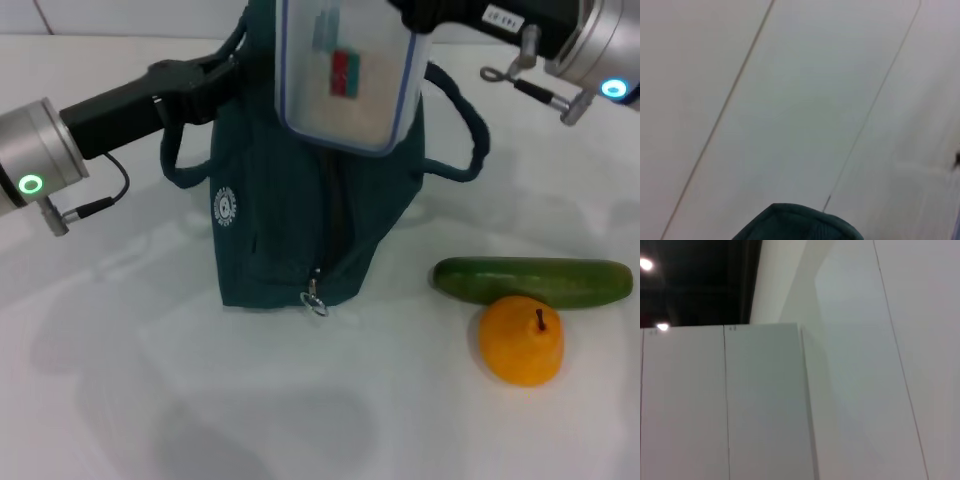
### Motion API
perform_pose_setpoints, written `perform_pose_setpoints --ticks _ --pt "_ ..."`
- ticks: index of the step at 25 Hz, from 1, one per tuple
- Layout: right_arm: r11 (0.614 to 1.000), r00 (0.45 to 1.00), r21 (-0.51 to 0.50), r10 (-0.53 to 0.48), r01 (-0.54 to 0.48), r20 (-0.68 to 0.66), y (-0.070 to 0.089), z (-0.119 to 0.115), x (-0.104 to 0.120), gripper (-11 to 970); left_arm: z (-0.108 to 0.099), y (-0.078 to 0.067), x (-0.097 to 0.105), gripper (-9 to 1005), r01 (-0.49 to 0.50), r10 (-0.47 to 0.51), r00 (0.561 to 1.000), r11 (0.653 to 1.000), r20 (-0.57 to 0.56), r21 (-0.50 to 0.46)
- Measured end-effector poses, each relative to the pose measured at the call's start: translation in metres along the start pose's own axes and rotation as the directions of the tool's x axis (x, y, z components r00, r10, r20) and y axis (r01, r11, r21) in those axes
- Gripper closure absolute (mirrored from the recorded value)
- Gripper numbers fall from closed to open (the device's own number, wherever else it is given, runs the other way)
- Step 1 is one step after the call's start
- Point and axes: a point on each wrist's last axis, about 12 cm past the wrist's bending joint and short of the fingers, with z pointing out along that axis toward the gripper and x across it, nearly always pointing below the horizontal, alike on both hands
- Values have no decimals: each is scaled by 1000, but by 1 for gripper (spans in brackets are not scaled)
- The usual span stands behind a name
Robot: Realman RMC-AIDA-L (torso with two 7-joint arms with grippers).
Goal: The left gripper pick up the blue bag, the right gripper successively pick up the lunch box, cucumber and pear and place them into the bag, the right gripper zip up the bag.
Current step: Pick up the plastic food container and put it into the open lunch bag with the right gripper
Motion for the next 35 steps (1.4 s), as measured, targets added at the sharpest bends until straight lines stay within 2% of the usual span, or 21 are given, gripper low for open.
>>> perform_pose_setpoints --ticks 10,16,24,30,35 --pt "999 989 35 25 -20 -144 4 -3 28 865 -3 1 0 948 9 -9 1000 1000 13 -8" --pt "1000 974 -9 -4 2 -226 13 5 42 864 3 1 2 949 26 -26 1000 1000 7 4" --pt "999 980 36 -2 10 -199 15 -2 47 864 2 2 4 949 31 -31 999 999 6 -11" --pt "998 979 54 36 -26 -200 12 -3 46 864 2 3 4 949 33 -33 999 999 6 -14" --pt "998 982 59 33 -23 -186 10 -2 41 788 0 3 5 949 35 -35 999 999 5 -18"
